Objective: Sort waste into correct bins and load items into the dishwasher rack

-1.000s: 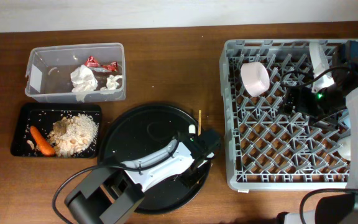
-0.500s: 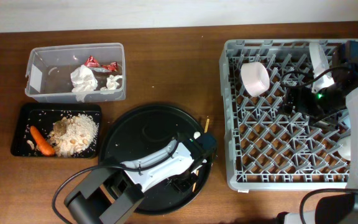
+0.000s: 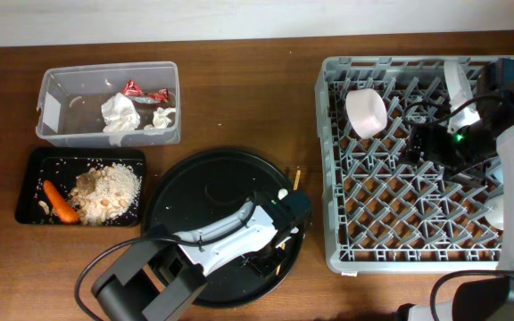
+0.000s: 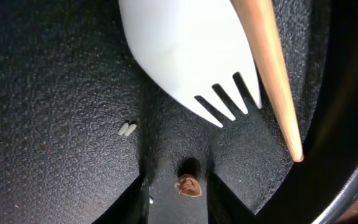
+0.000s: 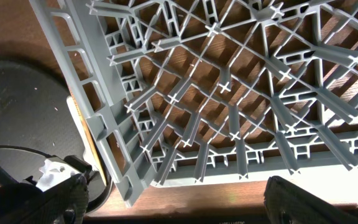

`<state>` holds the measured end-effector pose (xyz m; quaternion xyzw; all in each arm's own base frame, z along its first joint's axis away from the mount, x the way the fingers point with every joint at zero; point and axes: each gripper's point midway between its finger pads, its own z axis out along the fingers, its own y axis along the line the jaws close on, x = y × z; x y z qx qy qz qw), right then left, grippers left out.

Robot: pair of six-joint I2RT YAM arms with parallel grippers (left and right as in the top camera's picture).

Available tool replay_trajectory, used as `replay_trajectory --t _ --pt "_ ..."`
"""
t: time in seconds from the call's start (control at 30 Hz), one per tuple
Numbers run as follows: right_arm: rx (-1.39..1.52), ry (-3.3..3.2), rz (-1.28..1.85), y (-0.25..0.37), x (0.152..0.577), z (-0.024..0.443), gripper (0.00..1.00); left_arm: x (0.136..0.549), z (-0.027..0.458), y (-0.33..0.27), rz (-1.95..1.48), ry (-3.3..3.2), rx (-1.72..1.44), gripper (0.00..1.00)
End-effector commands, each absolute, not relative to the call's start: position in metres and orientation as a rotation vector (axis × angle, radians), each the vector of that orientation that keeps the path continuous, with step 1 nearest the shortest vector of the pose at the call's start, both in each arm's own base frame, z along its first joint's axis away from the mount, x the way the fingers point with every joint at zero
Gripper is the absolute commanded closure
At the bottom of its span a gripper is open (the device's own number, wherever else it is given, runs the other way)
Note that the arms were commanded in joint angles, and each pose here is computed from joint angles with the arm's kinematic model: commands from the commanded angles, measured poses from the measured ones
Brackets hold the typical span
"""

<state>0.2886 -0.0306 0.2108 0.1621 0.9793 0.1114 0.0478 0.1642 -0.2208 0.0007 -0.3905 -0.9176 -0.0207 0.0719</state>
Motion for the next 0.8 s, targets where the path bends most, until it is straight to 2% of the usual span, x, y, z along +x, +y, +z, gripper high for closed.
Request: replay_trajectory --t 0.0,0.23,0.4,0.47,0.63,0.77 --pt "0.475 2.973 0.327 -0.031 0.285 0.217 0.06 0.163 0.006 -0.223 -0.027 -2.778 -1.159 0.74" --pt "0.475 2.973 0.327 -0.031 0.285 0.217 0.06 0.163 0.006 -0.223 -0.028 -2.78 -1.155 0.85" --pt "0.475 2.973 0.327 -0.031 0.285 0.217 0.06 0.164 0.007 -0.223 -0.027 -2.784 -1.155 0.99" --pt "0.475 2.973 0.326 -0.031 0.285 0.217 0.06 0.172 0.015 -0.228 -0.026 -2.821 -1.173 1.0" --pt "0.475 2.973 0.327 -0.031 0.285 0.217 0.06 0.223 0.062 -0.204 -0.061 -3.041 -1.037 0.99" --pt "0.475 2.973 0.326 -0.031 0.285 0.217 0.06 0.29 0.09 -0.108 -0.17 -3.279 -0.508 0.99"
